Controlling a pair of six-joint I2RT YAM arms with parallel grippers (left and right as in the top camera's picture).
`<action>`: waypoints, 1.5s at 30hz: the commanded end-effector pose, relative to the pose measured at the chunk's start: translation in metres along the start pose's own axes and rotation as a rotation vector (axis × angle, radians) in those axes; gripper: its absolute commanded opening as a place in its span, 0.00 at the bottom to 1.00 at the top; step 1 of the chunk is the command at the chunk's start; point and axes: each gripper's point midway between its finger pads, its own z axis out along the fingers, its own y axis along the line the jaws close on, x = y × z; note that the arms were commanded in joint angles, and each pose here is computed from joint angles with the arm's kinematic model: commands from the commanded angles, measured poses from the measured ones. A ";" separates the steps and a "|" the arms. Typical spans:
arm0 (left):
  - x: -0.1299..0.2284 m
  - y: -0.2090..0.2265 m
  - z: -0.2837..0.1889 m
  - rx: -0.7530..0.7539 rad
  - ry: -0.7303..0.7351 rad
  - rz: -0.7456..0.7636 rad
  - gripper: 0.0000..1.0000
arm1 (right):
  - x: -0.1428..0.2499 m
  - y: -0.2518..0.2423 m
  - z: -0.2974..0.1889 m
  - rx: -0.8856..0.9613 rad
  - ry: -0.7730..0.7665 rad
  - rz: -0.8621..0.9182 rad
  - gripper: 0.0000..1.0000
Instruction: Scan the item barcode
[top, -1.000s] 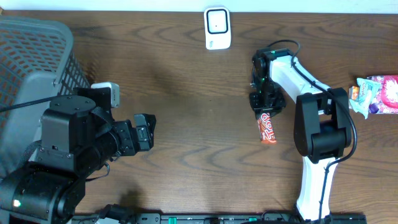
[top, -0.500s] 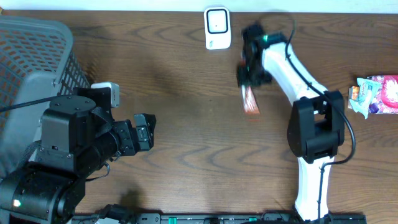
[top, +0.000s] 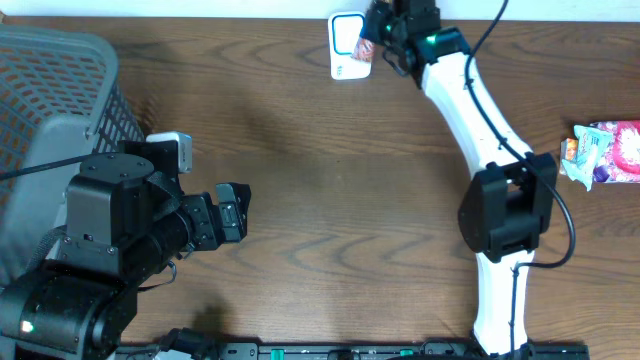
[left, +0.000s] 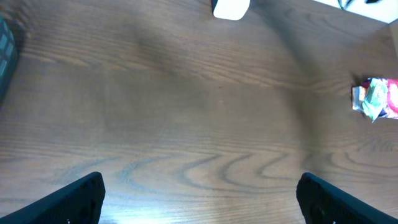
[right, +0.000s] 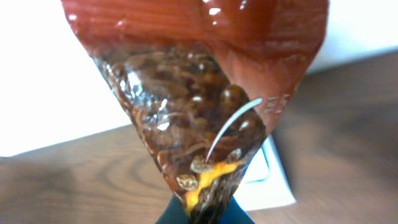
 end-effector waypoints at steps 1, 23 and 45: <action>-0.001 0.001 -0.002 -0.005 -0.009 0.005 0.98 | 0.030 0.007 0.035 -0.025 0.014 0.036 0.01; -0.001 0.001 -0.002 -0.005 -0.009 0.005 0.98 | -0.079 -0.122 -0.103 0.402 -0.085 0.004 0.01; -0.001 0.001 -0.002 -0.005 -0.009 0.005 0.98 | -0.007 -0.390 -0.206 1.066 0.434 0.010 0.01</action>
